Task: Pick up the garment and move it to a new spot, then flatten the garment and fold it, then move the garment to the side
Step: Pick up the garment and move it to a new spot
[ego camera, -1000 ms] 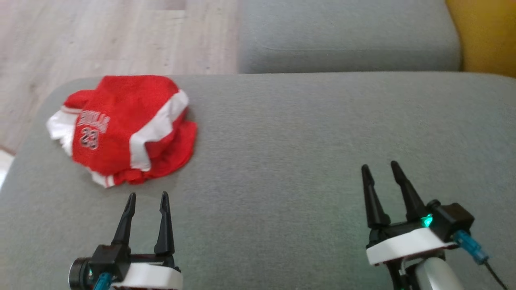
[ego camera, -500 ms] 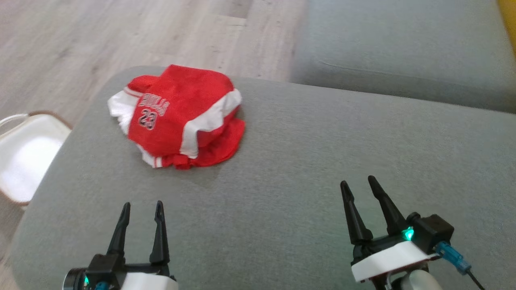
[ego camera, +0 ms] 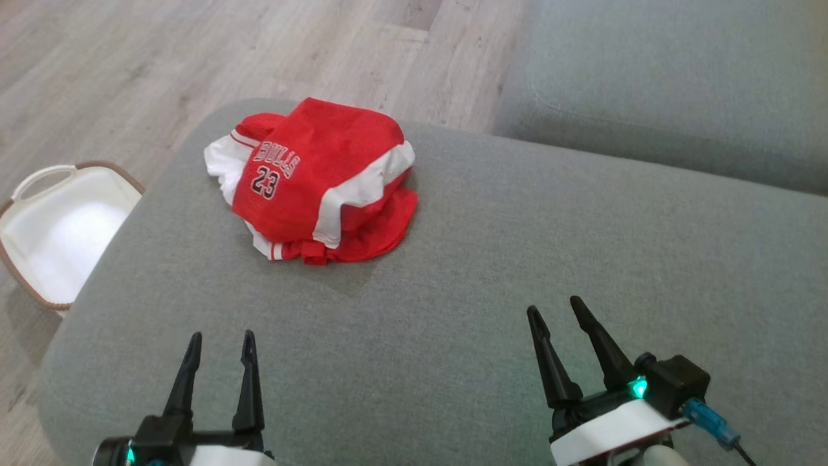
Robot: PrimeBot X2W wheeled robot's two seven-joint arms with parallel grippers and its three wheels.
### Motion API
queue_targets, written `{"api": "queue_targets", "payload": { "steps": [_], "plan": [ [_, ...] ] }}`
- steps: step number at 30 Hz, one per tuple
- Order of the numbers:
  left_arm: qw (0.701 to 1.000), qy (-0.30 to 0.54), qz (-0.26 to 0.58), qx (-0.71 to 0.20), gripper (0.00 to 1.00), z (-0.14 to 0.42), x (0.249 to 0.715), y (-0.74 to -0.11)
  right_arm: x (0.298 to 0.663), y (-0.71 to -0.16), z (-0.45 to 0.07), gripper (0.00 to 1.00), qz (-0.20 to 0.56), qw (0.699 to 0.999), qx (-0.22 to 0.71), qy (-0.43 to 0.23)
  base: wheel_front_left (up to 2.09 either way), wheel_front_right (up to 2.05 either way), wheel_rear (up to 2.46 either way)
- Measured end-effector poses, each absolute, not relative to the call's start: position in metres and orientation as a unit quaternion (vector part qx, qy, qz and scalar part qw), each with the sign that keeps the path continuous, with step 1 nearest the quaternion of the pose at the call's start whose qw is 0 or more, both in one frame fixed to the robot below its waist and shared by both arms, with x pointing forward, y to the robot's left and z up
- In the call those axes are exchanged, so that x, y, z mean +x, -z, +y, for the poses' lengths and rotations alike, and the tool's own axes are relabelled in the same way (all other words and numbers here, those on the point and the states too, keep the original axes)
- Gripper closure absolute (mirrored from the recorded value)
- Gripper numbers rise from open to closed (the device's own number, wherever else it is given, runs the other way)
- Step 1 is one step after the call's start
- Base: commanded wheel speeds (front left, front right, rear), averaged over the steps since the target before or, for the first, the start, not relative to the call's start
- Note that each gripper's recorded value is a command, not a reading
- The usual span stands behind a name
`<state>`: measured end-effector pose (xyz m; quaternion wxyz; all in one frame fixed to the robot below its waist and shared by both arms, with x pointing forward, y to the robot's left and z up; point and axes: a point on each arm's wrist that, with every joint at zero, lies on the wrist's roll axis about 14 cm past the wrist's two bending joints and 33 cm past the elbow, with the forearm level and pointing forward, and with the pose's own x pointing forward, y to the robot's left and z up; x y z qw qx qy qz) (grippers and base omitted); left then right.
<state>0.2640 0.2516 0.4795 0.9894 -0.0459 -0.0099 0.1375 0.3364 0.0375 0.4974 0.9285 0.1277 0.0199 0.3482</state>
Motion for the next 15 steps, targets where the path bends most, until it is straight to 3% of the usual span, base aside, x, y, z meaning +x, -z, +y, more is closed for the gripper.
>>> {"api": "queue_targets", "payload": {
  "steps": [7, 15],
  "plan": [
    [0.996, -0.084, -0.012, 0.004, 0.00, 0.258, 0.304, -0.494, 0.351, -0.484, 0.022, 0.00, 0.033, 0.938, 0.129, -0.321, 0.00, 0.00, 0.00],
    [0.995, 0.018, 0.032, 0.093, 0.00, 0.259, 0.426, -0.540, 0.392, -0.479, -0.001, 0.00, 0.025, 0.951, 0.133, -0.277, 0.00, 0.00, 0.00]
  ]
}}
